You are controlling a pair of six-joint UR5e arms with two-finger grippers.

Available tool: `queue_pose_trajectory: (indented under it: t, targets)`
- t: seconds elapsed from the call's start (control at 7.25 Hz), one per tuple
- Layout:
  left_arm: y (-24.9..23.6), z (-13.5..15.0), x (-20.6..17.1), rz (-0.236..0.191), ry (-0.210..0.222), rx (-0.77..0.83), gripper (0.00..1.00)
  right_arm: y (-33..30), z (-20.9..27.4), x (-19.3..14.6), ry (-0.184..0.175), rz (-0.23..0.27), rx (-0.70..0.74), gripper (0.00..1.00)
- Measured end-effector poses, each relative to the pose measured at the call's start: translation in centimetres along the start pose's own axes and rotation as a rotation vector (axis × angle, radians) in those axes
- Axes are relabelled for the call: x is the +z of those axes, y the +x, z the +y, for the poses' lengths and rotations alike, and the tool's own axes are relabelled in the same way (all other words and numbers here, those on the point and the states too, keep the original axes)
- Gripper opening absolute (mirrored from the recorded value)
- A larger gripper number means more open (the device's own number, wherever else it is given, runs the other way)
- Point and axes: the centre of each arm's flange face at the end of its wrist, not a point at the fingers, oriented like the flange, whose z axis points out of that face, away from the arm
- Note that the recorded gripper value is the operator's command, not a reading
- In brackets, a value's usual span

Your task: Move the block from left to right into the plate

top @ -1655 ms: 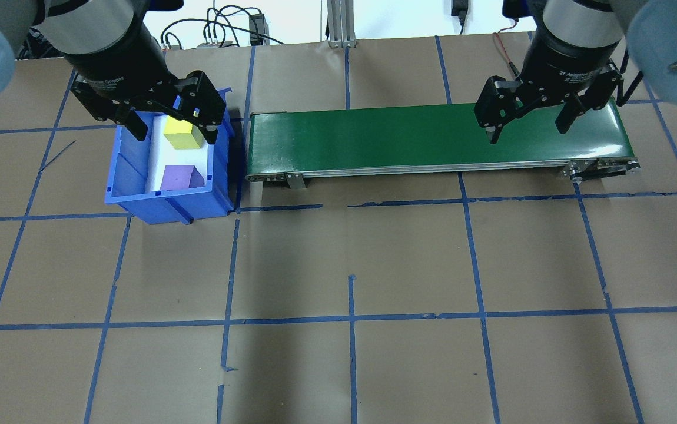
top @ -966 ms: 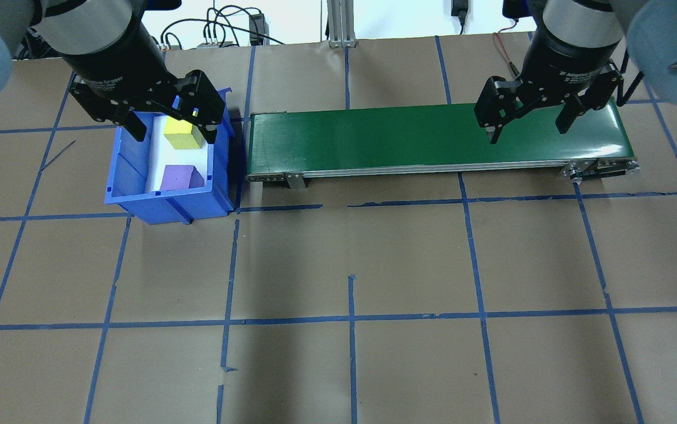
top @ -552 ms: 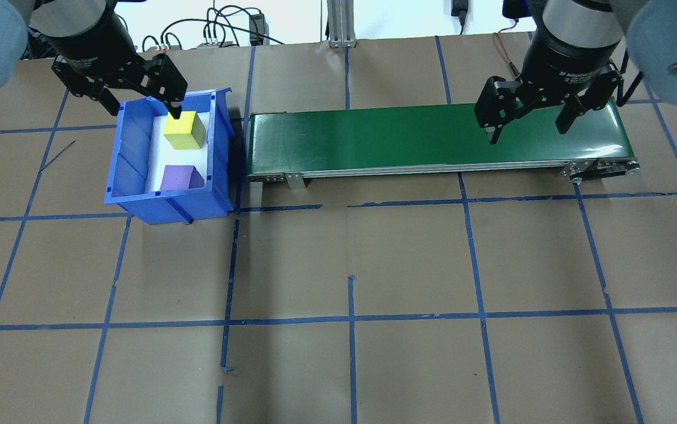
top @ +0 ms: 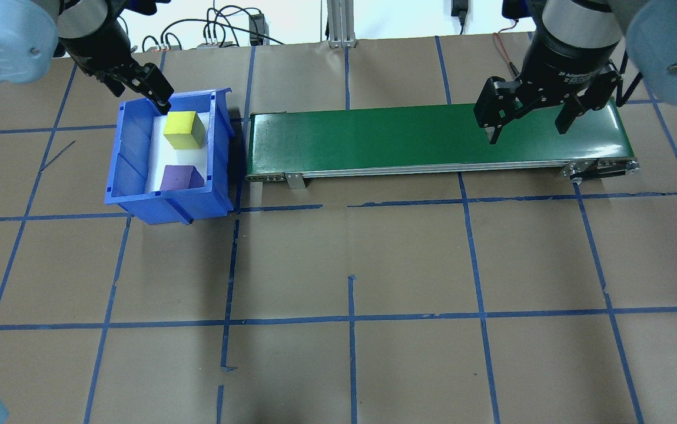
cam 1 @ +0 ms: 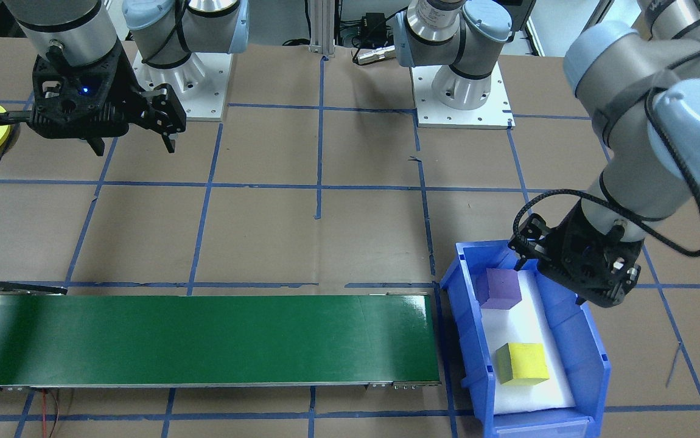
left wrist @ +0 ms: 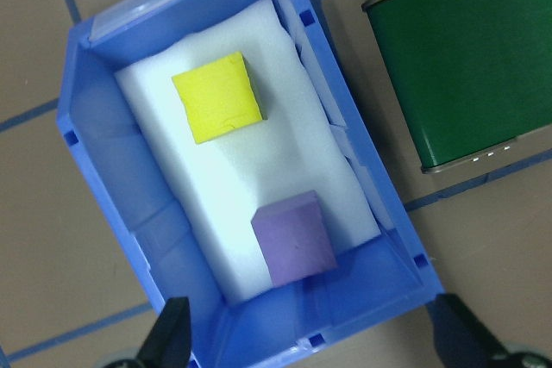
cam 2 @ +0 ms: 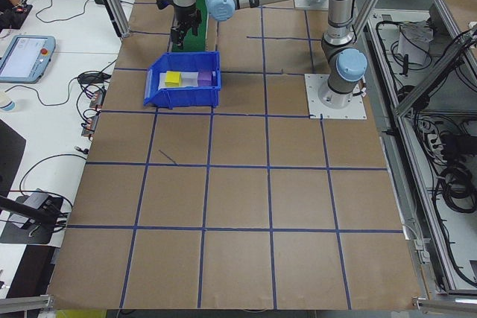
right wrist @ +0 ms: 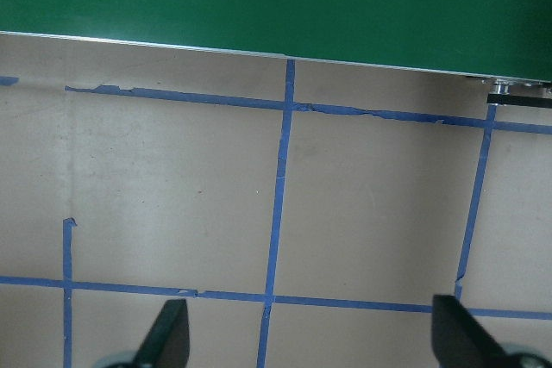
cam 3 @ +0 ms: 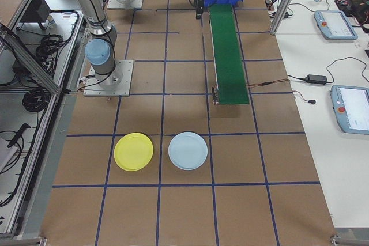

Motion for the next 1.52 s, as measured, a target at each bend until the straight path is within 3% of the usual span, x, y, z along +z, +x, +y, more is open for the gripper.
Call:
queue_pose_trajectory:
  t: [0.14, 0.55, 0.97, 1.24, 1.38, 1.52]
  targets:
    - [-1.7, -0.2, 2.5, 0.02, 0.009, 0.103, 1.0, 0.0, 0.0, -0.1, 0.003, 0.001, -0.001, 1.0]
    - [-4.4, -1.7, 8.5, 0.006, 0.047, 0.376, 1.0, 0.0, 0.0, -0.1, 0.005, 0.002, -0.001, 1.0]
    - [-5.9, -2.9, 13.1, 0.023, 0.039, 0.622, 1.0, 0.0, 0.0, -0.1, 0.005, 0.002, 0.0, 1.0]
    - [-6.4, -3.3, 16.0, 0.075, 0.019, 0.692, 0.99, 0.1, 0.0, -0.1, 0.005, 0.002, 0.0, 1.0]
    - [-6.4, -3.4, 17.1, 0.095, 0.014, 0.728, 0.76, 0.1, 0.0, -0.1, 0.005, 0.002, 0.0, 1.0]
    - [-6.5, -3.4, 17.8, 0.103, 0.012, 0.761, 0.47, 0.1, 0.0, -0.1, 0.005, 0.002, 0.0, 1.0]
